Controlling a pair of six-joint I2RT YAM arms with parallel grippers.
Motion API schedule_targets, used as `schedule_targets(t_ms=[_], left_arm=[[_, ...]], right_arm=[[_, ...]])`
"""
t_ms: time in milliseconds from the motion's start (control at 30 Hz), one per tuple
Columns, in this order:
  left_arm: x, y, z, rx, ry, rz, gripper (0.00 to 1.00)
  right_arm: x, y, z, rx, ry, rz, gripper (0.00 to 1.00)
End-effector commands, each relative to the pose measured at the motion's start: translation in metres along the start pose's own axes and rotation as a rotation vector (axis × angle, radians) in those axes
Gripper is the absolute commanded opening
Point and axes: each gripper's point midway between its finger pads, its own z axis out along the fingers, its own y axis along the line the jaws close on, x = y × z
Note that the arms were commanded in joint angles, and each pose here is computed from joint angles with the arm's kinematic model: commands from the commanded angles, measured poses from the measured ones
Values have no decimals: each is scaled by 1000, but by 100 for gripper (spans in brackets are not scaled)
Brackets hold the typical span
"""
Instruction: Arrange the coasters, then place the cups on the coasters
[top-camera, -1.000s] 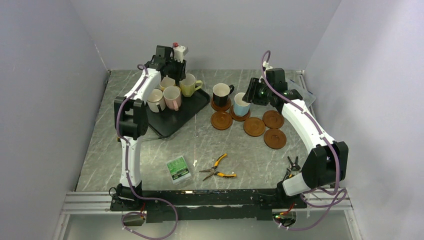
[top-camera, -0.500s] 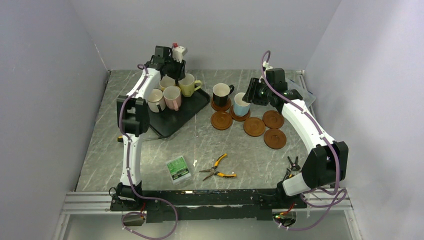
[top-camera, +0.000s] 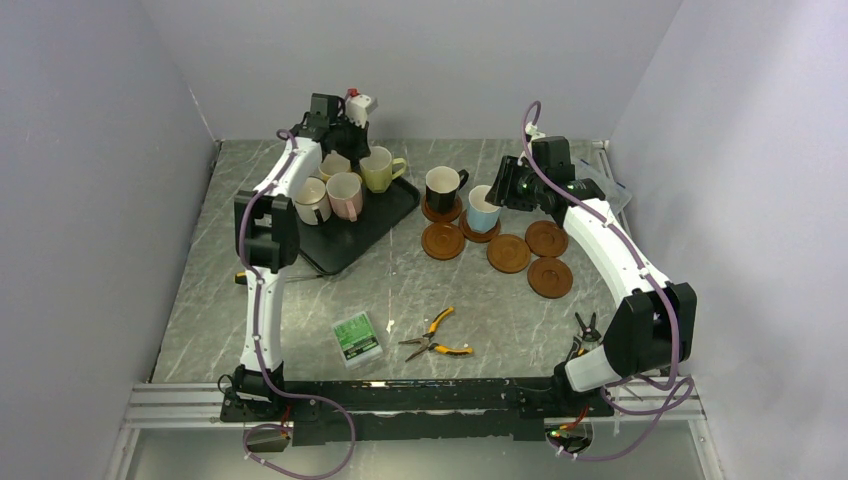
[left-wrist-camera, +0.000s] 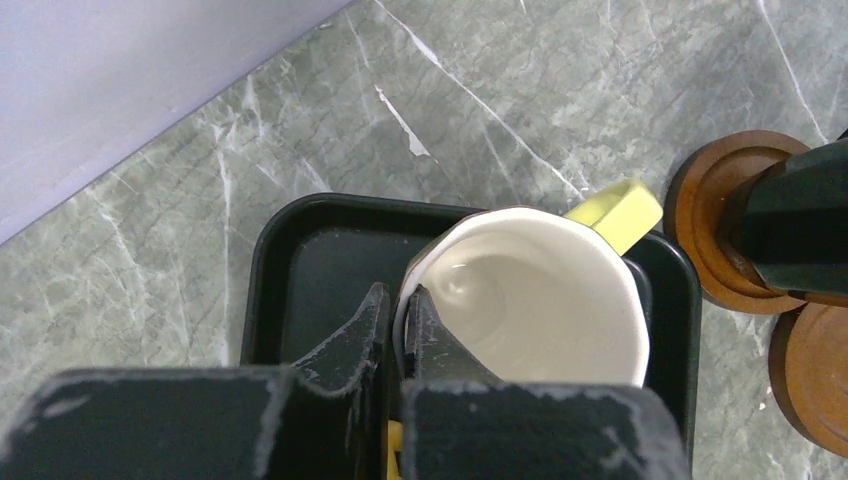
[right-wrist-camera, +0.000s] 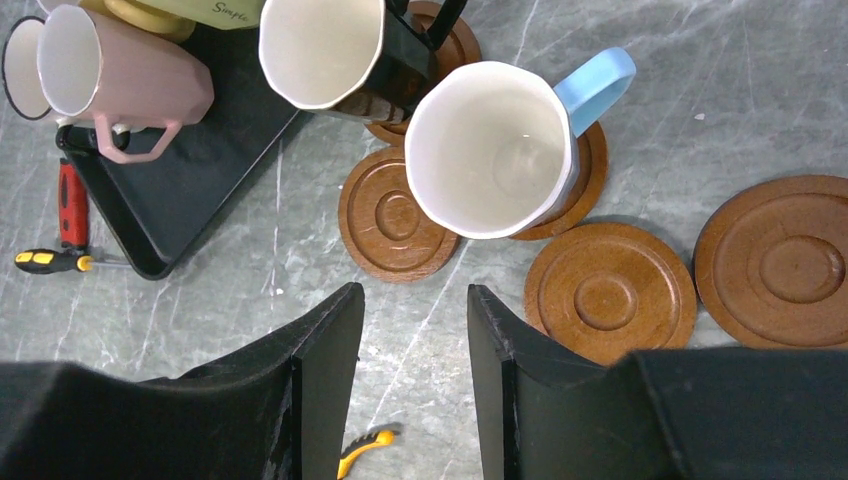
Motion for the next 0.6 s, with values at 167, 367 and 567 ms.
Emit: schedule_targets(t_ms=[167, 367, 567], left_arm=[[-121, -34, -95, -50, -264, 3, 3], [-138, -34, -150, -218, -325, -164, 3], [-118, -55, -196, -322, -358, -339, 3]], right_arm=[[-19, 6, -31, -1, -95, -27, 48], [-20, 9, -47, -3, -118, -32, 52], [-19, 14, -56, 11, -139, 11, 62]])
